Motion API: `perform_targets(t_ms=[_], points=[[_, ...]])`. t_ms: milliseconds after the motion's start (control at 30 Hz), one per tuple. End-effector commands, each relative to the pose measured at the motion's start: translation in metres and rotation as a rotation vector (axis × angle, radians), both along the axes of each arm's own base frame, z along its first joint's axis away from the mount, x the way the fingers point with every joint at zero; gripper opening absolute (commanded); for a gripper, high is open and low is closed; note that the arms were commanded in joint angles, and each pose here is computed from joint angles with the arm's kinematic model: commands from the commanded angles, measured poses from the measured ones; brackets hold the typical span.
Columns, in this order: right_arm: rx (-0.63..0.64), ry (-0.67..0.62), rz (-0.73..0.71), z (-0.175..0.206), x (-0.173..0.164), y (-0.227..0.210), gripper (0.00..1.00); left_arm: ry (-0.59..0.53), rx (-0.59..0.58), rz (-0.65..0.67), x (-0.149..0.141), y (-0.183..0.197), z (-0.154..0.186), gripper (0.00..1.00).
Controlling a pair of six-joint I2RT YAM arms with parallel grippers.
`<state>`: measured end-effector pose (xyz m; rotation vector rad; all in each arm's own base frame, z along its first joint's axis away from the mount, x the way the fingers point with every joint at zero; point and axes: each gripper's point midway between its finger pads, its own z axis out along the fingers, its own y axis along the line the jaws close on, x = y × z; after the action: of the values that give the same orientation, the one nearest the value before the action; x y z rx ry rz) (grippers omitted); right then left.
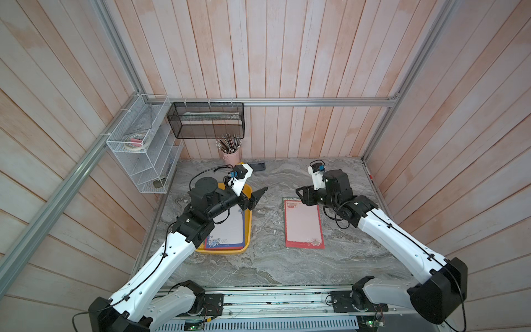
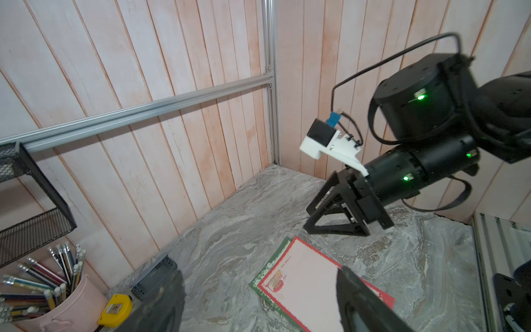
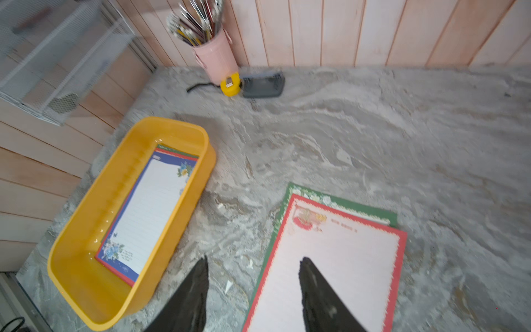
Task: Take out the stationery paper from the storage box
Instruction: Place the stationery paper at the center of the board, then pick up the stationery paper from the storage box.
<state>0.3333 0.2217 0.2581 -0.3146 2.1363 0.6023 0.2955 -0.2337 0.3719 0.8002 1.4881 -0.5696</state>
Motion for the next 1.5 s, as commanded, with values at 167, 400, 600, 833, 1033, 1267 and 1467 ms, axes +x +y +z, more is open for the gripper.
perform_targets(t_ms=[167, 400, 600, 833, 1033, 1267, 1467], points=[[0.091, -0.184, 0.019, 0.034, 0.000, 0.011, 0.53, 0.158, 0.004, 0.160, 0.002, 0.036, -0.031, 0.83], [0.091, -0.170, 0.099, 0.026, -0.010, 0.044, 0.53, 0.366, -0.051, 0.349, 0.014, 0.096, -0.072, 0.78], [0.126, -0.111, 0.138, 0.011, -0.015, 0.073, 0.53, 0.609, -0.168, 0.465, 0.040, 0.136, -0.109, 0.76], [0.199, 0.035, 0.185, -0.020, -0.026, 0.112, 0.53, 0.740, -0.200, 0.561, 0.069, 0.163, -0.145, 0.74], [0.212, 0.172, 0.232, -0.055, -0.041, 0.144, 0.51, 0.803, -0.081, 0.675, 0.079, 0.183, -0.189, 0.70], [0.244, 0.328, 0.231, -0.089, -0.047, 0.164, 0.49, 0.862, 0.041, 0.752, 0.071, 0.199, -0.232, 0.69], [0.261, 0.427, 0.245, -0.109, -0.049, 0.178, 0.47, 0.930, 0.109, 0.782, 0.069, 0.206, -0.258, 0.68]])
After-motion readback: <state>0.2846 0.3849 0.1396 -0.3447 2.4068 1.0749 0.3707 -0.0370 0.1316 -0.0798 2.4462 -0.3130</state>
